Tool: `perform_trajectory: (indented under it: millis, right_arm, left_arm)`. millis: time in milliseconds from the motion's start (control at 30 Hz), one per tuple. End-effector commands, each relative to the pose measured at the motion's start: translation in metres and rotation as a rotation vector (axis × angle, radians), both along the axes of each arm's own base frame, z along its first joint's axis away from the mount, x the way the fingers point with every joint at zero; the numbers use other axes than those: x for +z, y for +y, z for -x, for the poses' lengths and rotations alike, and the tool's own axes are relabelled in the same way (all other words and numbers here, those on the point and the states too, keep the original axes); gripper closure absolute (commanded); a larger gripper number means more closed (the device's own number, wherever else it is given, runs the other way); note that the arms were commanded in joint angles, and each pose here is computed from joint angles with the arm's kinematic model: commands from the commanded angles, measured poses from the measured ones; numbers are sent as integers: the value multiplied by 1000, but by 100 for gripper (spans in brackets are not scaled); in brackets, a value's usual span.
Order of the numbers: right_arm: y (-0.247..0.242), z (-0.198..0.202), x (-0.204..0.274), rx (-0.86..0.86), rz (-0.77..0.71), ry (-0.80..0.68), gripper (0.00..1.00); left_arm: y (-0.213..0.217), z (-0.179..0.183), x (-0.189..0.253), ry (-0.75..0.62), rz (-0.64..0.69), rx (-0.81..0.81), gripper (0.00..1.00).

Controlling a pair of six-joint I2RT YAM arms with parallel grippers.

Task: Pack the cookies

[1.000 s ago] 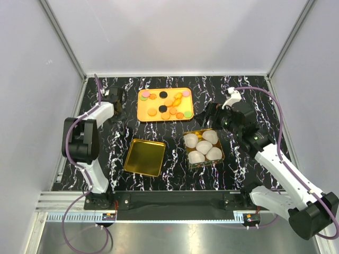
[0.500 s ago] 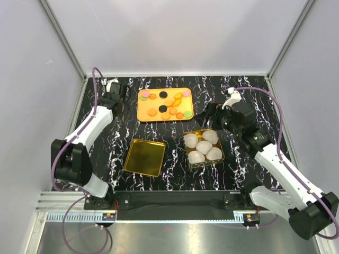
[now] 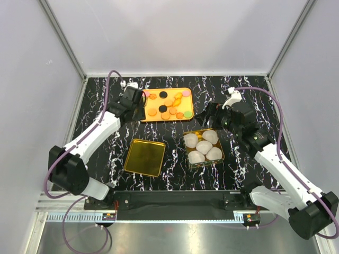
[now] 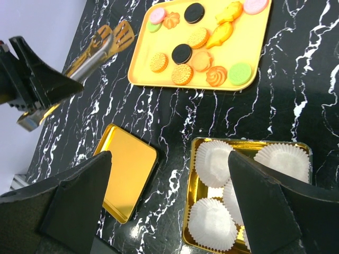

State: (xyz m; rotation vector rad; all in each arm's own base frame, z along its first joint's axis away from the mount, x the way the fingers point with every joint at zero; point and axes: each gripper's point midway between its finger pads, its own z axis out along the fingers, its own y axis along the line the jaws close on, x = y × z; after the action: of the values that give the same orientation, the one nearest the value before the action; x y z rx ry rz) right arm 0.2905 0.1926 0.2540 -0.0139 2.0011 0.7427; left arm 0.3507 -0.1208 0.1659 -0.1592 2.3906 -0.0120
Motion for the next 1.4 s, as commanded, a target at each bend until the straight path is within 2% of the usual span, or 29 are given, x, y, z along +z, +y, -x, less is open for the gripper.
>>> perform_trajectory:
  millis: [0,200,667,1367]
  right_arm:
    - [-4,-5,8,-24,14,-38,0]
    - [-8,-4,9,-39,23,-46,0]
    - [-8,-4,7,-37,27,-44,0]
    - [-8,-5,3,-37,32,-41,0]
  left_arm:
    - [-27,-3,19,-39,53,-65,49]
    - [-43,4,3,6,38,-112,48]
    - [-47,3,-38,78,-7,-127,47]
    - [-59,-5,-60,112,-6,-150,48]
